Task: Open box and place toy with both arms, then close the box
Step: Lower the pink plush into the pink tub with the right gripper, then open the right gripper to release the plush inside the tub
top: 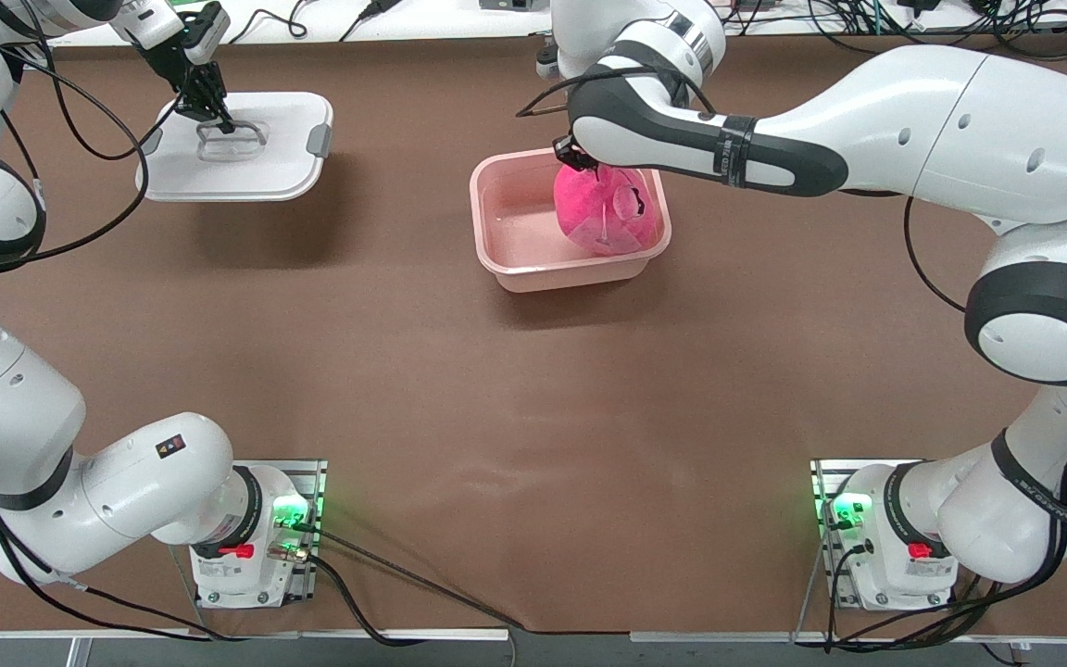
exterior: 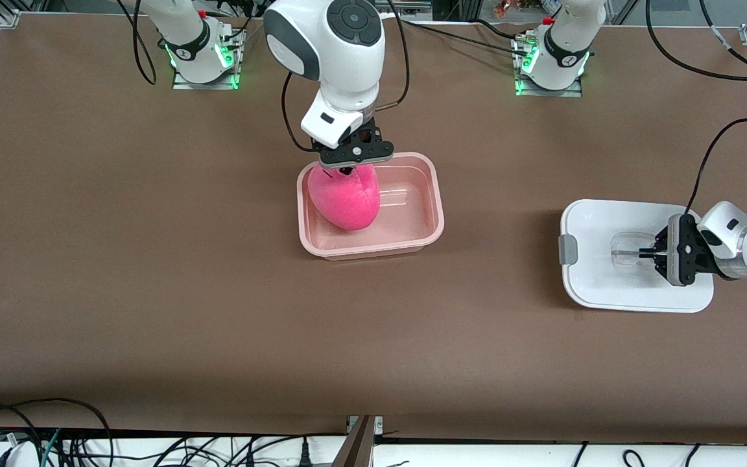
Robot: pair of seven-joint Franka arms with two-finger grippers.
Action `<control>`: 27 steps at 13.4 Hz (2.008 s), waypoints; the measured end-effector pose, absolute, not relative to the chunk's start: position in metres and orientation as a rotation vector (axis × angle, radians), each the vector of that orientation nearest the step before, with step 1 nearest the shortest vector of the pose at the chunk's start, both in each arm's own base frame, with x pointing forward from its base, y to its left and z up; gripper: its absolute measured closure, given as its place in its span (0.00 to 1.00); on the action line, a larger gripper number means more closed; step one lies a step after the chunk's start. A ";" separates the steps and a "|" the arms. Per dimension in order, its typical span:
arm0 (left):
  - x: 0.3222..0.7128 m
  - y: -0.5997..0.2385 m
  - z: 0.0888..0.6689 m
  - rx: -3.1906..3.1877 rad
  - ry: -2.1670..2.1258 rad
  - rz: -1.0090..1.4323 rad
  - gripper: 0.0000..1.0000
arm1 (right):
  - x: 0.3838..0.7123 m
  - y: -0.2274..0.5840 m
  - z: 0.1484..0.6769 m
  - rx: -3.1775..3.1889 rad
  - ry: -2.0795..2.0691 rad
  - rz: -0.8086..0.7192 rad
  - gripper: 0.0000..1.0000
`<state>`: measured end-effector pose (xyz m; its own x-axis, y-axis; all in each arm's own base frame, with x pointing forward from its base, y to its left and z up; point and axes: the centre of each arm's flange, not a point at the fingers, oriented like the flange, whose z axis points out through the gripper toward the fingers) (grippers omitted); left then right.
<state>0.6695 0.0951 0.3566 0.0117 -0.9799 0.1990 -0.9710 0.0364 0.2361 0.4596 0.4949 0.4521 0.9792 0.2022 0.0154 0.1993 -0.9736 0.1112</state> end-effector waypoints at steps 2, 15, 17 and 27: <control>0.669 0.095 0.357 1.986 -2.014 -0.041 0.93 | 0.453 0.503 0.446 3.004 0.326 0.048 0.87; 0.670 0.094 0.357 1.981 -2.019 -0.039 0.93 | 0.435 0.530 0.397 2.875 0.204 0.181 0.87; 0.670 0.094 0.357 1.980 -2.019 -0.039 0.93 | 0.439 0.527 0.390 2.863 0.181 0.176 0.87; 0.669 0.092 0.355 1.975 -2.021 -0.043 0.93 | 0.461 0.520 0.388 2.811 -0.091 0.143 0.87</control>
<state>0.6692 0.0917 0.3553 0.0020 -0.9795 0.2015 -0.9702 0.0469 0.2379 0.4613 0.5197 0.3881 0.9930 -0.0465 0.1089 -0.0790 -0.9455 0.3159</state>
